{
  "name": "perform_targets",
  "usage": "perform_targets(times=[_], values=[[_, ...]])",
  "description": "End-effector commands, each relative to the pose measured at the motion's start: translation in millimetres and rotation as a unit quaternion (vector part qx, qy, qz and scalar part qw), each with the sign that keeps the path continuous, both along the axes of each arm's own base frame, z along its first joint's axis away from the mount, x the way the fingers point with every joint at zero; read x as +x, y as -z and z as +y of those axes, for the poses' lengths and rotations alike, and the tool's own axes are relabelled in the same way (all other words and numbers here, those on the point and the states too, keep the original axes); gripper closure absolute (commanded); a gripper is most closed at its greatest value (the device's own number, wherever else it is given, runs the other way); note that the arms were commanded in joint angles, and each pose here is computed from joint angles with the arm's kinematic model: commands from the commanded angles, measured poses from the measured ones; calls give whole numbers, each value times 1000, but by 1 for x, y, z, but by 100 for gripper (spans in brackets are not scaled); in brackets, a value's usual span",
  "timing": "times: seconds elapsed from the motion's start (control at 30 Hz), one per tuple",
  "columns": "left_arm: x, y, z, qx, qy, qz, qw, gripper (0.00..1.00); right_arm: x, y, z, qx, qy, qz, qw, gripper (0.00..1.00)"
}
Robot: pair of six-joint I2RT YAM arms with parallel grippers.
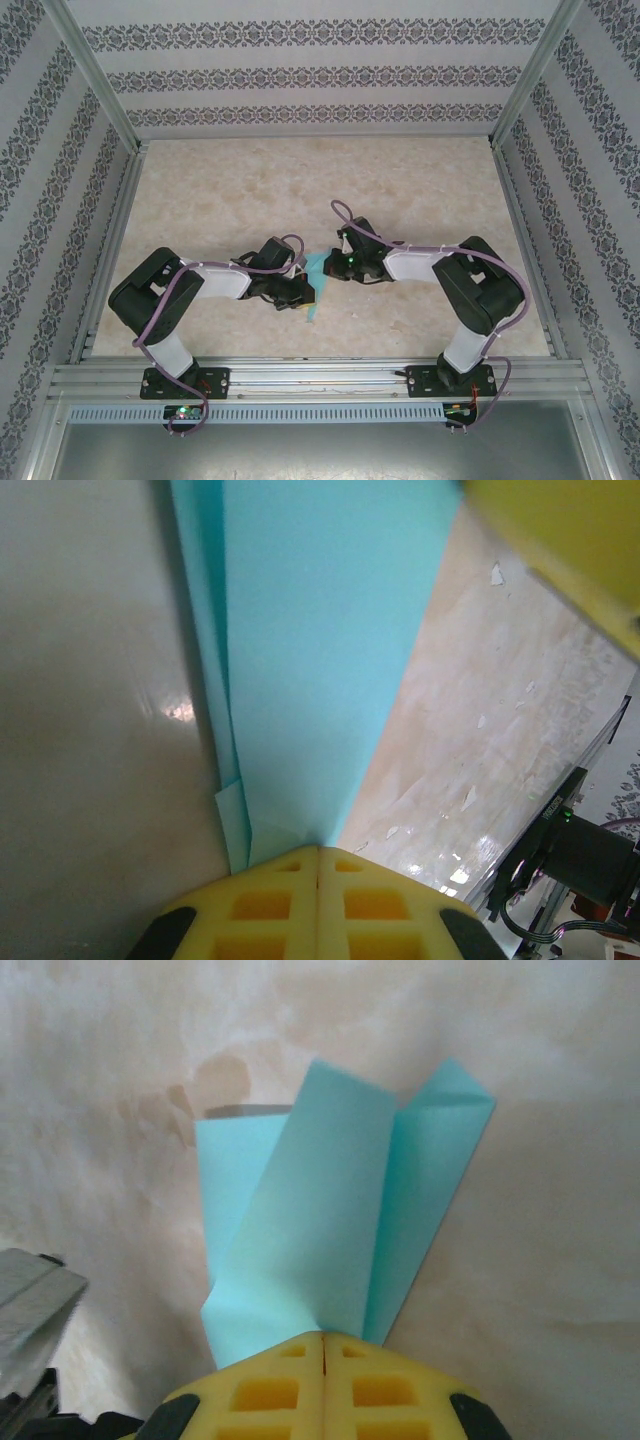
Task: Fold a paper plane with a square sheet of paper (fold left side to right side)
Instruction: Fold the wing for the fifth time at the center of the table.
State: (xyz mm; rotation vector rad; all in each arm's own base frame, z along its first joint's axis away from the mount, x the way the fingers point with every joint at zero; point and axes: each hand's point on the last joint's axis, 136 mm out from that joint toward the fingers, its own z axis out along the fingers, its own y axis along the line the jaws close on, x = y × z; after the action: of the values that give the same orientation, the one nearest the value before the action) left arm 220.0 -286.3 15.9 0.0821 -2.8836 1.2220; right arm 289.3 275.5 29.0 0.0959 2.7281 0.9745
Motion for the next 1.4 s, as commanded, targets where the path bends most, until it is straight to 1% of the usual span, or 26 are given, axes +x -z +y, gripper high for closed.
perform_targets(times=[0.0,0.1,0.27,0.37,0.5,0.67,0.77,1.0,1.23,1.37], values=[[-19,42,27,80,-16,43,996,100,17,-35,-3,20,-6,-47,999,92],[-20,43,27,82,-16,45,995,100,19,-49,-11,27,-1,-67,997,86],[-20,44,27,85,-16,46,995,100,10,-60,-28,30,3,-92,995,74],[-20,44,28,89,-14,46,995,100,0,-62,-37,31,3,-104,994,71],[-20,43,30,91,-14,44,995,100,-11,-63,-43,40,3,-110,993,70],[-20,43,30,91,-15,44,995,100,-24,-61,-35,67,-10,-99,993,78],[-20,43,30,91,-15,43,995,100,-28,-58,-26,91,-11,-92,992,87],[-21,43,30,92,-16,43,995,100,-33,-50,-8,125,-16,-78,989,100],[-21,43,31,93,-18,44,995,100,-35,-44,7,146,-24,-65,987,100],[-21,44,31,93,-18,44,994,100,-31,-36,14,143,-26,-58,988,100]])
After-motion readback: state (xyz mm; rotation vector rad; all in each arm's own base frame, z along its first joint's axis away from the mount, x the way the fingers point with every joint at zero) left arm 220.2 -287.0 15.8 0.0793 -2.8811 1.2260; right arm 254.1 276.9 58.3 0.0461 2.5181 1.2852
